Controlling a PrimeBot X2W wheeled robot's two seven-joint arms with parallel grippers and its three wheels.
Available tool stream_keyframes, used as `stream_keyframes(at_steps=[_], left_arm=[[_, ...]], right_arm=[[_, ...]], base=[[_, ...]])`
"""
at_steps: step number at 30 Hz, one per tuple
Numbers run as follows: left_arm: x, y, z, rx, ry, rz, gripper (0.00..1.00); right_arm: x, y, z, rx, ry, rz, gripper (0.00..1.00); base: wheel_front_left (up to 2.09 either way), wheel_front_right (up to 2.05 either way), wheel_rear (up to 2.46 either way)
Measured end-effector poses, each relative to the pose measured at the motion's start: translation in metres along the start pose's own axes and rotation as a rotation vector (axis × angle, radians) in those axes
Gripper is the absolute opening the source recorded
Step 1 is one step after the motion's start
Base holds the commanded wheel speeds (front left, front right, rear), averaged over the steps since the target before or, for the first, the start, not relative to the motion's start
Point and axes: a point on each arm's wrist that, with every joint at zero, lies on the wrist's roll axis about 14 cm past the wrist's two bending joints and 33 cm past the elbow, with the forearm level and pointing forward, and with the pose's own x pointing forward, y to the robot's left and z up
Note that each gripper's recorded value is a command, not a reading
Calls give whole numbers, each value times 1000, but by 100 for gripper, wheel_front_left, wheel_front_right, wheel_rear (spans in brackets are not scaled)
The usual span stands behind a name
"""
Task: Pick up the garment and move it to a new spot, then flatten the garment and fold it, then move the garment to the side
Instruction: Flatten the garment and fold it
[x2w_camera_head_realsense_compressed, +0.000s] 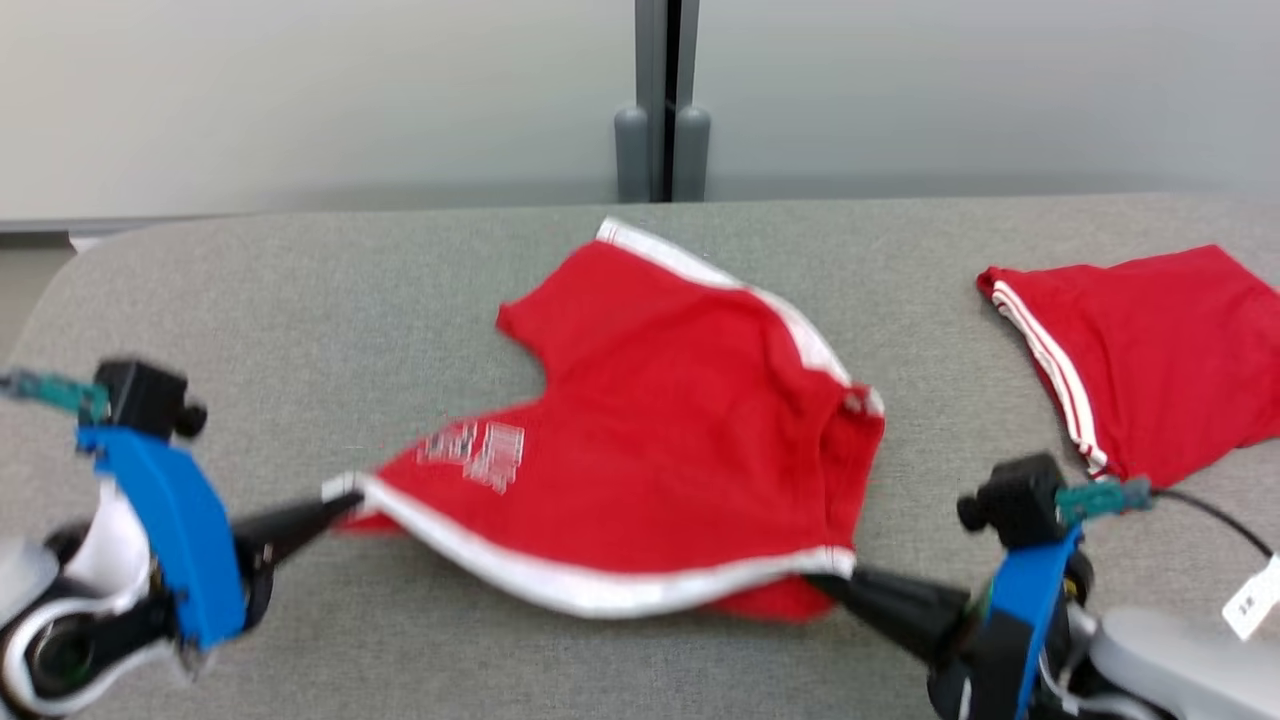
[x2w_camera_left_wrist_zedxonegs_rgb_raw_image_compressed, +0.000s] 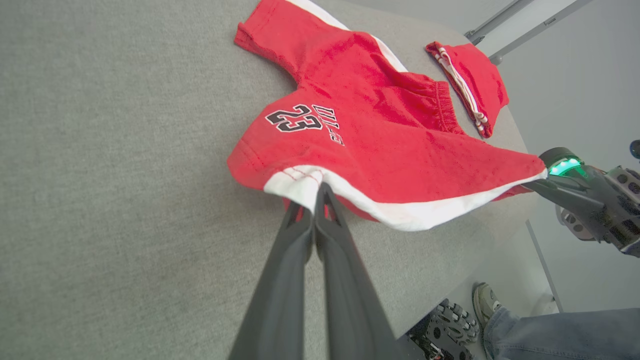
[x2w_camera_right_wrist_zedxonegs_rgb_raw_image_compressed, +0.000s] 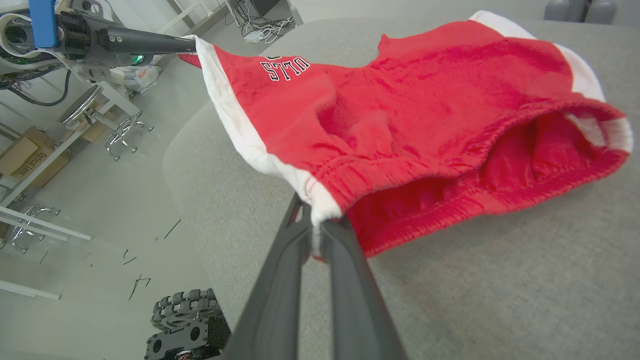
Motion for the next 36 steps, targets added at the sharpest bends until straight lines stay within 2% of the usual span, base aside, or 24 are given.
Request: stream_keyframes(at_steps=[4,7,11,17,24,29,32,36], left_arm=[[-18,-6,-35,-44,130,-18,0],[-31,-3,-50,-55,189,1,0],[-42,-1,-65,-52,254,16,0],[-38,-7,-62,-50,257,-8,0],[-21,-13,-31,4,198,-39,0],[-7,-12,-4,41,156,-47,0],[18,-14,19,63,127,-74,0],[39,-11,35,79,123,-87,0]], right_arm=[[-21,16,-31,63,101,8,0],[-37,14,-45,92,152,-20,0],[-49,18,-47,136,135,-31,0],[-56,19,-48,176,109,-43,0],[-52,18,-27,214,-32,-46,0],[-50,2,-8,251,-160,-88,0],[-47,-19,3,311,-254,-146,0],[-42,-34,7,353,-301,-181,0]], base=[[0,0,0],[0,0,0],[0,0,0],[0,0,0],[0,0,0],[0,0,0],[0,0,0],[0,0,0]])
